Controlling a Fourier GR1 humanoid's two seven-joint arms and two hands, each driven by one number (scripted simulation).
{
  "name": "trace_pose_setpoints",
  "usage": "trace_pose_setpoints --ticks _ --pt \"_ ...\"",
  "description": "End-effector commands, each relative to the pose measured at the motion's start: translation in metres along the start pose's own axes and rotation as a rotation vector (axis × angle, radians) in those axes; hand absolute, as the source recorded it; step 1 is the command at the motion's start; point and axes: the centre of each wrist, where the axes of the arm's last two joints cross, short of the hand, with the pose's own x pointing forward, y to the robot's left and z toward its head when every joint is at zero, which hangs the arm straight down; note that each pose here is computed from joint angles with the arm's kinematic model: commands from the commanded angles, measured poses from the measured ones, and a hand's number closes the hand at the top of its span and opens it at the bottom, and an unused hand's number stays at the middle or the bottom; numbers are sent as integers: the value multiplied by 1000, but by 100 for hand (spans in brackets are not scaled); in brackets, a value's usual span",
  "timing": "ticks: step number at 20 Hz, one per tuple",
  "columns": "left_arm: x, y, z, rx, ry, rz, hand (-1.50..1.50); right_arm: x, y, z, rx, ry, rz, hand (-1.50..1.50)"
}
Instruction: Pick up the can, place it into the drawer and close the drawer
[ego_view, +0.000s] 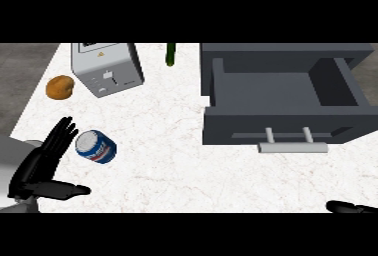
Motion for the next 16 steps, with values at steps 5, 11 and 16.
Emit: trace_pose_setpoints --ticks 5,11,16 --pt "-37 7 -16 23 43 15 -150 16 10 11 -11 9 -4 -150" --pt "-61 12 -17 19 51 10 -150 3 -13 7 -10 9 17 -150" --pt "-76 3 -25 56 82 28 -150 10 11 -6 3 2 19 -150"
